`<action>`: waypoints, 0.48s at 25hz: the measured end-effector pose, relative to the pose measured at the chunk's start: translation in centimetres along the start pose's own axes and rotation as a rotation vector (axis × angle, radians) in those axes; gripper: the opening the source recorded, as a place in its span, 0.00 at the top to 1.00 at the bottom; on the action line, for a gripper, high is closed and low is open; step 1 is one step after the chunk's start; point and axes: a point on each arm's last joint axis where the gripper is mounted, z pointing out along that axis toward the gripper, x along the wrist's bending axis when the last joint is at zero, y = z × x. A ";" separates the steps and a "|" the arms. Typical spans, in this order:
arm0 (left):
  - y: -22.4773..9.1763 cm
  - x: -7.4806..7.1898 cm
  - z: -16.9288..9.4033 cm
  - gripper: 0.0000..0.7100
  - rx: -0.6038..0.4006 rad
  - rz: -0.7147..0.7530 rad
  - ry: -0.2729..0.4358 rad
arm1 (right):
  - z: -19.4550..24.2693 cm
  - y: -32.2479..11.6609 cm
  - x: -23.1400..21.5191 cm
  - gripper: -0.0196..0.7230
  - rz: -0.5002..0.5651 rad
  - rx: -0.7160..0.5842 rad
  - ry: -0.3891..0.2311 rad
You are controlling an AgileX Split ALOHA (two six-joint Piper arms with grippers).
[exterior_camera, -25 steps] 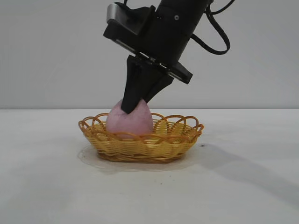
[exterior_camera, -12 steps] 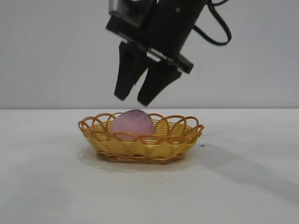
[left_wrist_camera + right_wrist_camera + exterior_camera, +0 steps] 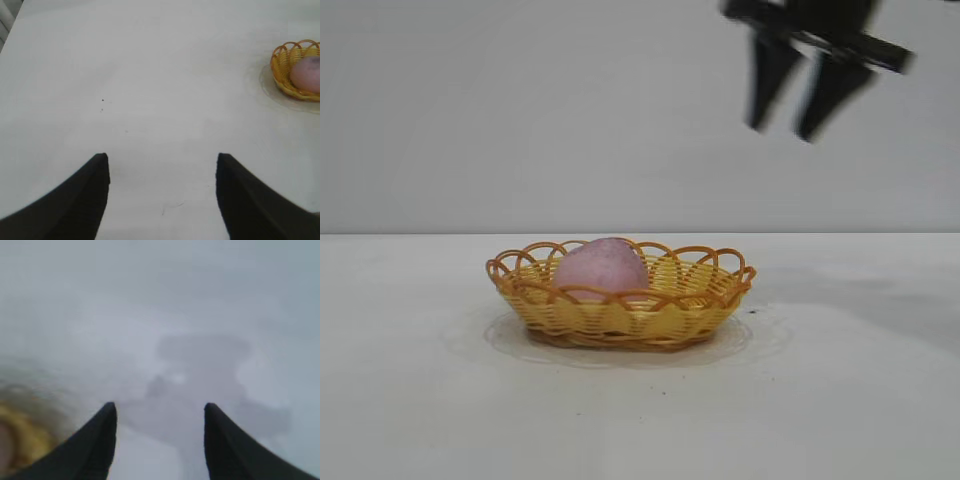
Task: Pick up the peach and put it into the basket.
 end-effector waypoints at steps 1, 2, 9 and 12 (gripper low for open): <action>0.0 0.0 0.0 0.43 0.000 0.000 0.000 | -0.2 0.0 -0.6 0.52 0.014 0.007 -0.014; 0.0 0.0 0.0 0.43 0.000 0.000 0.000 | -0.5 0.0 -1.0 0.52 0.021 0.009 -0.021; 0.0 0.0 0.0 0.43 0.000 0.000 0.000 | -11.3 -1.0 -1.3 0.52 0.036 -0.219 0.020; 0.0 0.0 0.0 0.43 0.000 0.000 0.000 | -16.7 -5.8 -1.6 0.52 0.034 -0.319 0.033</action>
